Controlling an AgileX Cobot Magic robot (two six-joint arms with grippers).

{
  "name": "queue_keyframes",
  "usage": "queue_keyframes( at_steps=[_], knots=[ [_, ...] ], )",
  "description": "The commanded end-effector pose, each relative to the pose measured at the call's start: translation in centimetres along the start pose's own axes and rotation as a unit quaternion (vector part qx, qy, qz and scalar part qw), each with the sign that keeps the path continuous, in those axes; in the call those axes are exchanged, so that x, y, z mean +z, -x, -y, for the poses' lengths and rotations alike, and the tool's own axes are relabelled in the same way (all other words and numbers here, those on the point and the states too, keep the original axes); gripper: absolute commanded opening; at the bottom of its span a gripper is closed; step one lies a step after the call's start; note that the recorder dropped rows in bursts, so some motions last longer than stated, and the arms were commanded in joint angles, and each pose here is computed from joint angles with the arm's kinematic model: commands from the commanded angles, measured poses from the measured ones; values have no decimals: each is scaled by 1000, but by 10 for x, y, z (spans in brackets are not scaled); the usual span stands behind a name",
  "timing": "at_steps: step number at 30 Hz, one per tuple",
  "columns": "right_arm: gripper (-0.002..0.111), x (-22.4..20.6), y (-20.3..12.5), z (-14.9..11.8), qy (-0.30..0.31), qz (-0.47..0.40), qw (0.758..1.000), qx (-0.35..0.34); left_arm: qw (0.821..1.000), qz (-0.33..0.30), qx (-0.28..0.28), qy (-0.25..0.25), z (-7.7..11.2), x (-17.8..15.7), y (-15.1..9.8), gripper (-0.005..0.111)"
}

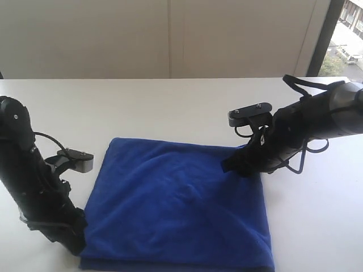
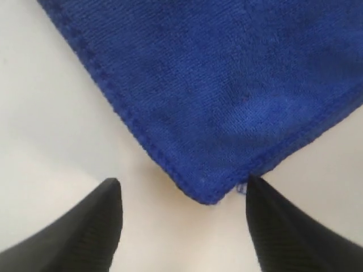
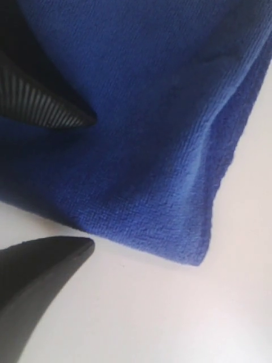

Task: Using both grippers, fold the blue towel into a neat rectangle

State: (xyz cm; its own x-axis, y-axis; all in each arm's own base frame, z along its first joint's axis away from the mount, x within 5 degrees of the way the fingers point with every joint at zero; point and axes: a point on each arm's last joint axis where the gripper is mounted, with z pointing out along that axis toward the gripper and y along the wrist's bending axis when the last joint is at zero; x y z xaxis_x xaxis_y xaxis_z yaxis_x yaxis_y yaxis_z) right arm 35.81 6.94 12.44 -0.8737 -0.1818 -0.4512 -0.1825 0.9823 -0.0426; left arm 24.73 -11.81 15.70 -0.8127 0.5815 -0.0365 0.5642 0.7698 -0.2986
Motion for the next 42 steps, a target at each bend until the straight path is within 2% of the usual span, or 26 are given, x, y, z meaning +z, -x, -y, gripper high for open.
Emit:
queue_keyframes(
  at_steps=[1, 5, 7, 9, 10, 15, 17, 20, 23, 27, 35, 42],
  knots=[
    [54, 9, -10, 3, -7, -34, 999, -11, 999, 35, -6, 11, 6, -21, 6, 61],
    [54, 3, -10, 7, -28, -44, 997, -55, 996, 84, 6, 24, 14, -46, 9, 43],
    [54, -10, -1, 7, -27, -15, 998, -54, 994, 105, 12, 30, 17, -56, 8, 27],
    [54, -33, 10, 8, -26, 31, 998, -50, 991, 123, 23, 48, 18, -65, 6, 6],
    [54, -44, 15, 8, -27, 48, 997, -49, 989, 133, 30, 63, 18, -70, 4, 1],
    [54, -104, 22, 1, -32, 87, 993, -72, 967, 230, 15, 109, 29, -109, -9, 0],
    [54, -118, 20, -20, -5, 91, 990, -107, 955, 274, 13, 117, 37, -125, -21, 0],
    [53, -127, 11, -69, 76, 87, 977, -178, 939, 320, 10, 126, 46, -133, -47, 0],
    [37, -123, -1, -113, 121, 79, 964, -221, 923, 361, 6, 133, 53, -132, -76, 0],
    [1, -102, -16, -155, 145, 64, 949, -273, 908, 401, -8, 125, 60, -121, -108, 0],
    [0, -46, -40, -209, 158, -21, 929, -334, 885, 452, -10, 111, 70, -107, -152, 0],
    [0, -33, -36, -258, 181, -39, 917, -355, 879, 464, -6, 112, 72, -105, -161, 0]
  ],
)
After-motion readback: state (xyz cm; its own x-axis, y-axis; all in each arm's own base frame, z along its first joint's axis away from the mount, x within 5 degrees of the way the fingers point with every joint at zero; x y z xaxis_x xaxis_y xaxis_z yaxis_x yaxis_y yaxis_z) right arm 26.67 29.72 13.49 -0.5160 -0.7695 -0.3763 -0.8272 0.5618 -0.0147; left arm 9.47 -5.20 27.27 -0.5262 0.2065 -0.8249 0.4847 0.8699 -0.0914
